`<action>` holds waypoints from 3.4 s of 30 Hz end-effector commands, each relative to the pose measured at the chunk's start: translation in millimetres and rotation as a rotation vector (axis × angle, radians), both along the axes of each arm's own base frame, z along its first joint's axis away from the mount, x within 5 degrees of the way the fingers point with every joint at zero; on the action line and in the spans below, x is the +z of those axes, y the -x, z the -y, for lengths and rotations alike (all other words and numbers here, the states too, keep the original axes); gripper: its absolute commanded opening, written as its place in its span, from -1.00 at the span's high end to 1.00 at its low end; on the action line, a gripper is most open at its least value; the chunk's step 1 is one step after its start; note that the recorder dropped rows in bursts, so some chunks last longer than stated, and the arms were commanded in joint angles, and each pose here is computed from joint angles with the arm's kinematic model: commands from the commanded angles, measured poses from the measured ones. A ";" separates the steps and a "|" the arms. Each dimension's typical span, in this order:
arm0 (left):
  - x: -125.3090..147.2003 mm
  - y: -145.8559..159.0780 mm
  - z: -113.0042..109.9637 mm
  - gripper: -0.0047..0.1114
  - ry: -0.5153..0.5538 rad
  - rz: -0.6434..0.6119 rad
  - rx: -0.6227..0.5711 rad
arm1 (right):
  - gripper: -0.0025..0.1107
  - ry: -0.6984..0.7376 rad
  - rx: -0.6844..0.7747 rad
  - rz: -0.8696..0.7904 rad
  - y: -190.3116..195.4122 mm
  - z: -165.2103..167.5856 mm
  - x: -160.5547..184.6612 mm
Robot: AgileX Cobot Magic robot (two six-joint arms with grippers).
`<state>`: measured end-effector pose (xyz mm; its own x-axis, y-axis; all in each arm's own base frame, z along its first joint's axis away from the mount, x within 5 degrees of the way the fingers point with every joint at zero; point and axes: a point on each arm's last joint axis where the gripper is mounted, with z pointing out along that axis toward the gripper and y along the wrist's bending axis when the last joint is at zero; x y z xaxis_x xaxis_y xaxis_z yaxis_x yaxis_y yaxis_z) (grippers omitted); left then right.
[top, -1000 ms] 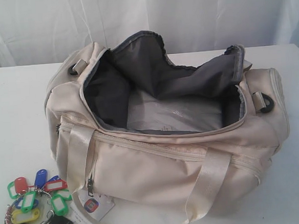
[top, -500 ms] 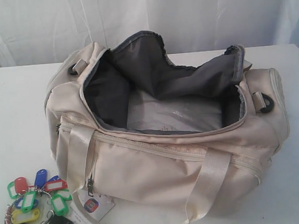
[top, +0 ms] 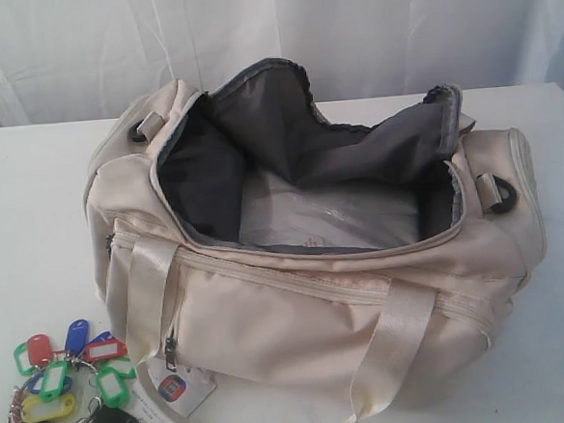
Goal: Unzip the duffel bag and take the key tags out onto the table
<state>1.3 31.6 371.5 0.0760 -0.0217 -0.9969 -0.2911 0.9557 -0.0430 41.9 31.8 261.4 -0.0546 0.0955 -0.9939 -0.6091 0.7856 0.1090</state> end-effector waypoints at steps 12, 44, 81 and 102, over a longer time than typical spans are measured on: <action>-0.2 1.3 -0.2 0.92 0.001 0.008 0.004 | 0.96 0.112 0.013 -0.299 -1.3 -4.3 -80.6; -0.2 1.3 -0.2 0.92 0.001 0.008 0.004 | 0.96 0.185 -0.074 -0.221 -3.9 1.0 -79.8; -0.3 4.3 -0.1 0.92 0.001 0.010 0.086 | 0.96 0.116 -0.459 -0.239 -10.6 20.8 -78.4; -98.1 -34.0 18.7 0.92 0.326 0.069 -0.150 | 0.96 0.116 -0.459 -0.239 -10.6 20.8 -78.5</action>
<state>22.3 21.4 294.4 0.0871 -0.1535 -0.9843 -0.2842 0.9432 -0.1722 52.7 11.2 183.3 -0.2635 0.0443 -0.9636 -0.1725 0.9807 0.0923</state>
